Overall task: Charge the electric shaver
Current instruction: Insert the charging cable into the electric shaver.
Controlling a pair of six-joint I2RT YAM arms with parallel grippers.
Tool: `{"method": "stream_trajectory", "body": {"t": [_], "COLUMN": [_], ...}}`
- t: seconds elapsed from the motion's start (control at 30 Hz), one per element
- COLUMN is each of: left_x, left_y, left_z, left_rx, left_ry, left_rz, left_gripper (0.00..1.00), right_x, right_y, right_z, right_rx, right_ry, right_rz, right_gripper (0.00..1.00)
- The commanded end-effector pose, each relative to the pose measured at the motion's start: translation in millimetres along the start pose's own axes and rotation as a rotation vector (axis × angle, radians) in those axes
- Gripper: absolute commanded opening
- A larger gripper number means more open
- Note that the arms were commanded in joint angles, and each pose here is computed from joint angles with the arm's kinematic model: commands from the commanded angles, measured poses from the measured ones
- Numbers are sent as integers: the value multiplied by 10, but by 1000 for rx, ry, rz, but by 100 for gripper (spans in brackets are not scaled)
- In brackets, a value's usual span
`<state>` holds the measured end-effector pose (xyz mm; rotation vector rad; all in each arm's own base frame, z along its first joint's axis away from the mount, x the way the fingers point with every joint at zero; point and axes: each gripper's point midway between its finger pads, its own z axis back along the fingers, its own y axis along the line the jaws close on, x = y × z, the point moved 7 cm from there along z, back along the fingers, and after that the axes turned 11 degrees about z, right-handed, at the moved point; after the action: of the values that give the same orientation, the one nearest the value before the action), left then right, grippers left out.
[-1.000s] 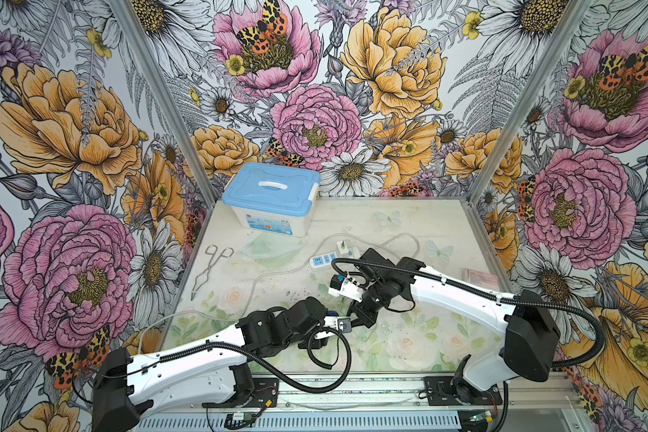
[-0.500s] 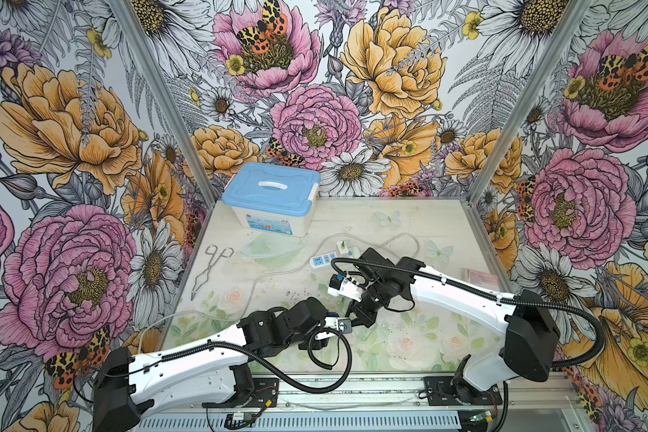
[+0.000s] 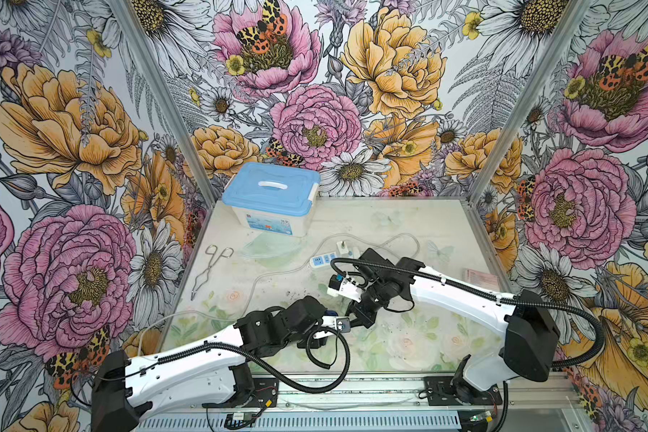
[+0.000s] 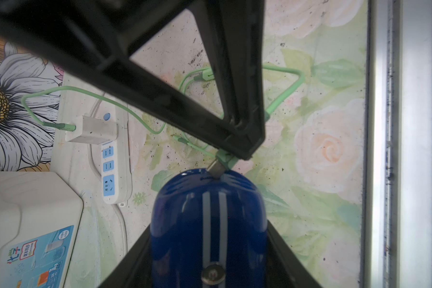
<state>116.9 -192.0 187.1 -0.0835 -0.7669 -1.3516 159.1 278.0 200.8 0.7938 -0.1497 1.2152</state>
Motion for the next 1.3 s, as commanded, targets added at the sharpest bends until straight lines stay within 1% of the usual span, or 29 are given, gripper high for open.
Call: {"method": "stream_trajectory", "body": {"t": [0.0, 0.3, 0.63, 0.97, 1.13, 1.27], "left_x": [84, 205, 392, 603, 636, 667], "left_y": [43, -10, -108, -290, -383, -434], "left_z": [23, 30, 39, 47, 48, 44], "left_rx": [11, -33, -113, -214, -263, -296], "left_ry": [-61, -81, -117, -172, -191, -205], "left_rz": [1, -61, -196, -324, -357, -360], "left_gripper": [0, 0, 0, 0, 0, 0], "right_x": [4, 55, 81, 89, 103, 134], "right_y": [-9, -38, -44, -66, -74, -89], "right_z": [-54, -84, -113, -141, -145, -147], "right_rx": [9, 21, 40, 46, 43, 40], "right_ry": [2, 5, 8, 15, 16, 16], "right_rz": [1, 15, 25, 34, 39, 49], "right_gripper": [0, 0, 0, 0, 0, 0]}}
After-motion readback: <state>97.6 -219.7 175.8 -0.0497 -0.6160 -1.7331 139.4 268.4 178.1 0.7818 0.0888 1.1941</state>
